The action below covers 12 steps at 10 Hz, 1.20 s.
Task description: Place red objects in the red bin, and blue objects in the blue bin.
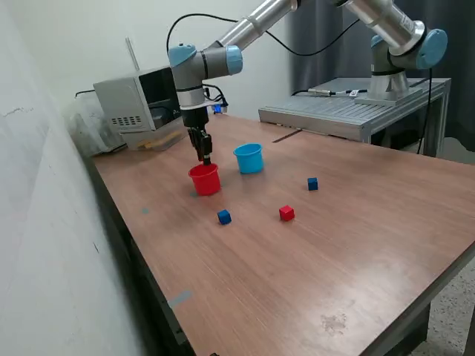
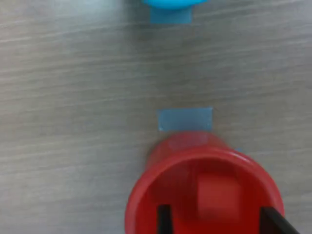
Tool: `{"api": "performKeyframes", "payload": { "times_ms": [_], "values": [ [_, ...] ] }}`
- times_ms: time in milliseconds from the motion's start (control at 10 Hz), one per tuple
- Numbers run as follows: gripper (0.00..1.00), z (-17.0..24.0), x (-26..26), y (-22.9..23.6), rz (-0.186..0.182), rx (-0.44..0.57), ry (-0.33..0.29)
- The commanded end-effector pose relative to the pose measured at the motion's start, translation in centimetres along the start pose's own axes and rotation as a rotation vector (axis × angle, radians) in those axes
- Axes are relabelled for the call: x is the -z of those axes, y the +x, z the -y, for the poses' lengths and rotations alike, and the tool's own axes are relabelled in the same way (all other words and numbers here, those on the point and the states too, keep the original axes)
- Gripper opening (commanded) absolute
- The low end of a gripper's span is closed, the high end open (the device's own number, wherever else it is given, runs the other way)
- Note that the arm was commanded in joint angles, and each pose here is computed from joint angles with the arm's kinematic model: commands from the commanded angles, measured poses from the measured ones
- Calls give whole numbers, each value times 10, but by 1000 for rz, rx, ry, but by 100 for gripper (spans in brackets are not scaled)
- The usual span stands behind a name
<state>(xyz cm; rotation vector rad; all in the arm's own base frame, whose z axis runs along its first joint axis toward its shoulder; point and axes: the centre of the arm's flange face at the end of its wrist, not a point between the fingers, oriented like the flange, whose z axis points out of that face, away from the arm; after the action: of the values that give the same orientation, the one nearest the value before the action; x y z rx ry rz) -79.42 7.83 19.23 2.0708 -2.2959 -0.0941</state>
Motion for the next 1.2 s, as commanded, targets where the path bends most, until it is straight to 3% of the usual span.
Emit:
{"api": "performKeyframes", "payload": {
  "times_ms": [0,200,400,500,600,800,1100],
  "values": [
    [100,2,-2,5,6,7,8],
    [100,2,8,3,15,7,0],
    [100,16,63,12,24,10,-19],
    [100,33,78,36,20,29,-9],
    [100,66,68,72,12,65,45],
    [100,115,70,119,7,6,87],
    [100,163,90,220,-3,83,77]
  ]
}}
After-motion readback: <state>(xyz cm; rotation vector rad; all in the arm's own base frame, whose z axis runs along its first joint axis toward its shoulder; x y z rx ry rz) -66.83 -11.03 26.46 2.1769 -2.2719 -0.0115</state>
